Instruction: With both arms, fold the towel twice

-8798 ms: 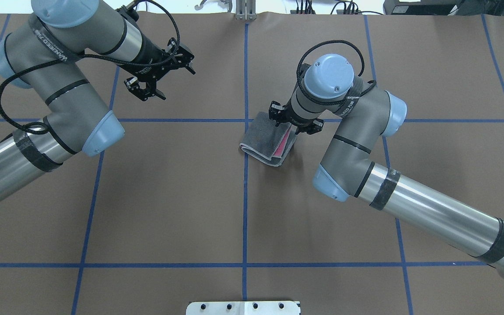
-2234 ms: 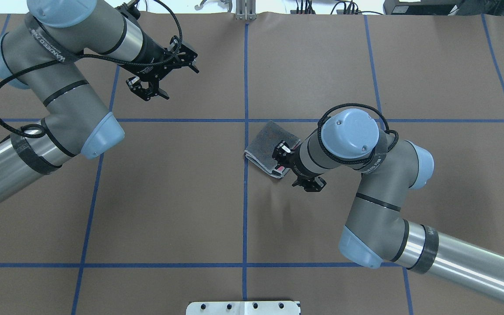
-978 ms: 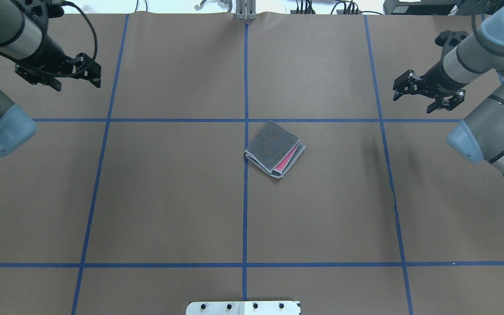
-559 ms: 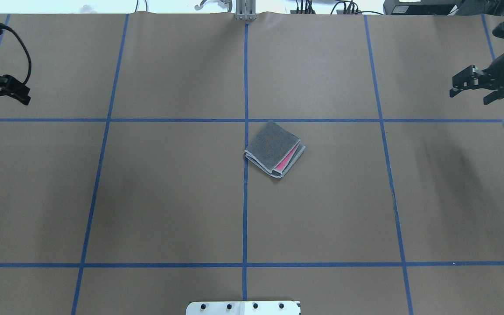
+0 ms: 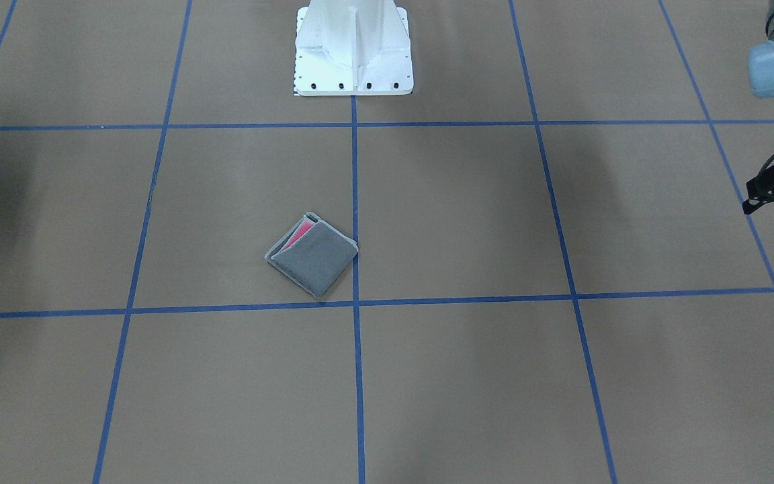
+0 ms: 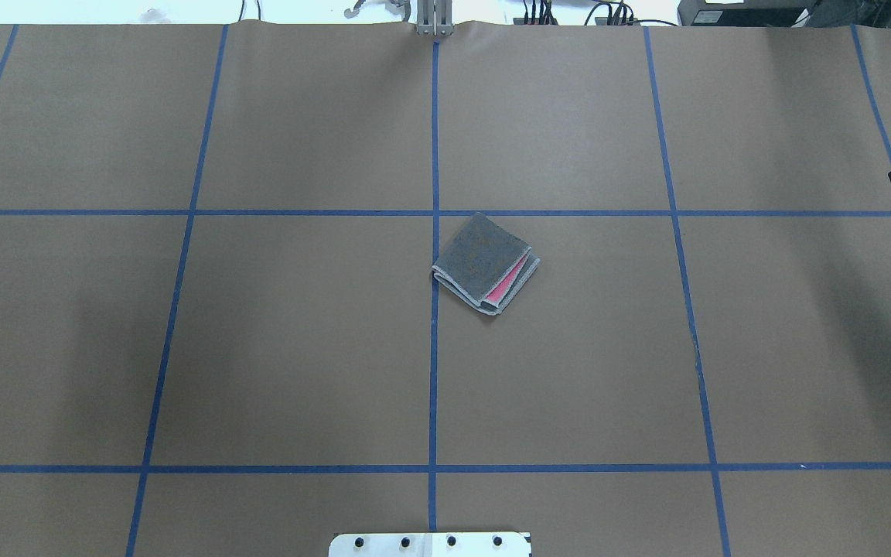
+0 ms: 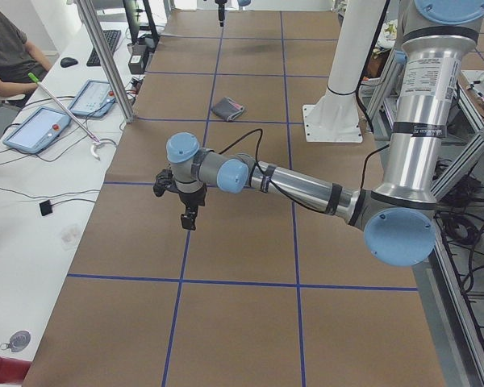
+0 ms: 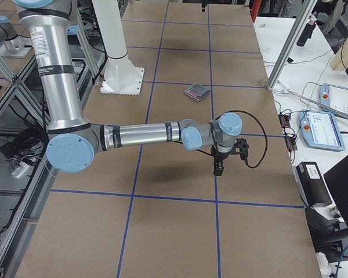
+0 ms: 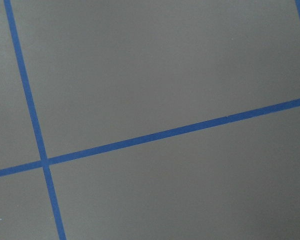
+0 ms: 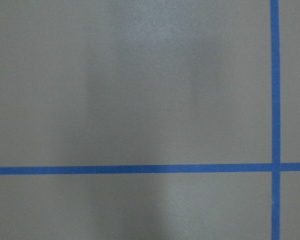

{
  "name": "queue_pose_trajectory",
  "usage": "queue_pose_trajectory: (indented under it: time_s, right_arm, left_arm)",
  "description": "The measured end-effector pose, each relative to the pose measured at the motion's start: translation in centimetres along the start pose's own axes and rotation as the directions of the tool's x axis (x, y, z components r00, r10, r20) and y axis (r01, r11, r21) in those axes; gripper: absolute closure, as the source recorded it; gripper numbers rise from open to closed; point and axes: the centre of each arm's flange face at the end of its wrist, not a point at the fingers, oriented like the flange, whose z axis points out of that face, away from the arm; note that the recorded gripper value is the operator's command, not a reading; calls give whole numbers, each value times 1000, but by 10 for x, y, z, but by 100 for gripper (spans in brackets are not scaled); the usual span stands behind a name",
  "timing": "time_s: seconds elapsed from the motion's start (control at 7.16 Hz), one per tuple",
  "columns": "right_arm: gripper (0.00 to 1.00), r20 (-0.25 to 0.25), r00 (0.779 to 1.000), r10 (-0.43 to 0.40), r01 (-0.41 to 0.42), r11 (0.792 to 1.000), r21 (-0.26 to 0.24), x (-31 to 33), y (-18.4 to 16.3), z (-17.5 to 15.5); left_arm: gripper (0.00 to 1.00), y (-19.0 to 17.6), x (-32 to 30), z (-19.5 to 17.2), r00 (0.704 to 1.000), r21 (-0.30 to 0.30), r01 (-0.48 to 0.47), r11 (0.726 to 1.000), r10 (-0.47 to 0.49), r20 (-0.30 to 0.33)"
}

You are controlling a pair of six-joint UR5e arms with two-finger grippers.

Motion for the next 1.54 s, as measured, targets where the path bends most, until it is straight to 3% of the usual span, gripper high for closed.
queue_pose_trajectory:
  time_s: [0.42, 0.7, 0.98, 1.54]
  right_arm:
    - [0, 65, 998, 11, -10, 1000, -14, 18, 14, -7]
    - [0, 48, 999, -17, 17, 1000, 5, 17, 13, -13]
    - [0, 26, 999, -34, 34, 999, 9, 14, 13, -13]
    - [0, 2, 998, -61, 61, 997, -47, -11, -1, -4]
  left_arm:
    - [0, 18, -46, 9, 999, -28, -49, 998, 49, 4]
    - [0, 21, -56, 19, 1000, -44, -27, 999, 28, 5]
    - [0, 19, -59, 21, 998, -47, 59, 997, -59, 9]
    - [0, 20, -73, 5, 990, -18, 140, 990, -139, 12]
